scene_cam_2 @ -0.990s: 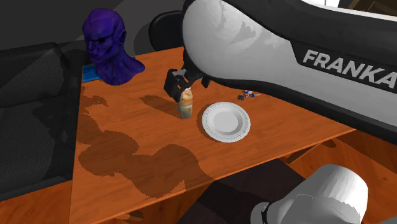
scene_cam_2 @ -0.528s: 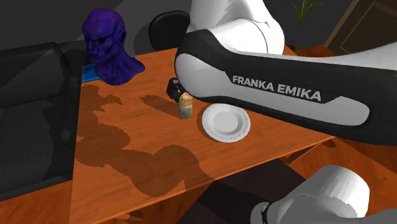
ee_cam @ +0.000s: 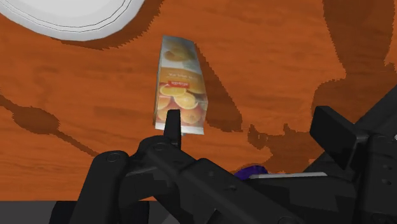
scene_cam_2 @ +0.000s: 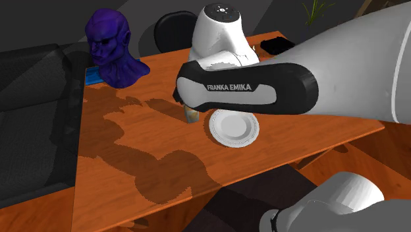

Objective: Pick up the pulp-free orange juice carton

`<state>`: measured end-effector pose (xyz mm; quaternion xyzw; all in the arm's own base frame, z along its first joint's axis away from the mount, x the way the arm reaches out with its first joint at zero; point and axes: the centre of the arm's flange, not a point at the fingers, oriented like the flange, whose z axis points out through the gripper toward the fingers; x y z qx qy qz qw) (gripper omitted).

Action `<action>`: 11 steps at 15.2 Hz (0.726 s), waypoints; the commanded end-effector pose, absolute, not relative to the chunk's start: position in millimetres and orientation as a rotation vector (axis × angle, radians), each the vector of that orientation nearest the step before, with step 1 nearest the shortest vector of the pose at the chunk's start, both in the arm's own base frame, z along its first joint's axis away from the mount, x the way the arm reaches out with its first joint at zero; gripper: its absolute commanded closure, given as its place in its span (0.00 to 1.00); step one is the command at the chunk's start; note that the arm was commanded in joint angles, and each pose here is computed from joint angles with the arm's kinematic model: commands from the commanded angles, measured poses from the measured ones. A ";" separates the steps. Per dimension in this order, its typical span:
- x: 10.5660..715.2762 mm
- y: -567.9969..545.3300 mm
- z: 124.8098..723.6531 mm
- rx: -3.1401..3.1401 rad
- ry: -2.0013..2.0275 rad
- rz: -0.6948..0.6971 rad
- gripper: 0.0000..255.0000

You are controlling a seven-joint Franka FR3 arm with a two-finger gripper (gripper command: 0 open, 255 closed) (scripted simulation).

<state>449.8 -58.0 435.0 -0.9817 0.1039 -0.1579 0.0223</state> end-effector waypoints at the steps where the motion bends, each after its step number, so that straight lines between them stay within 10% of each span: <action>1: 463.8 -68.2 413.7 -3.043 0.343 -0.512 0.00; 11: 510.4 -102.5 332.6 -3.047 0.415 -0.579 0.00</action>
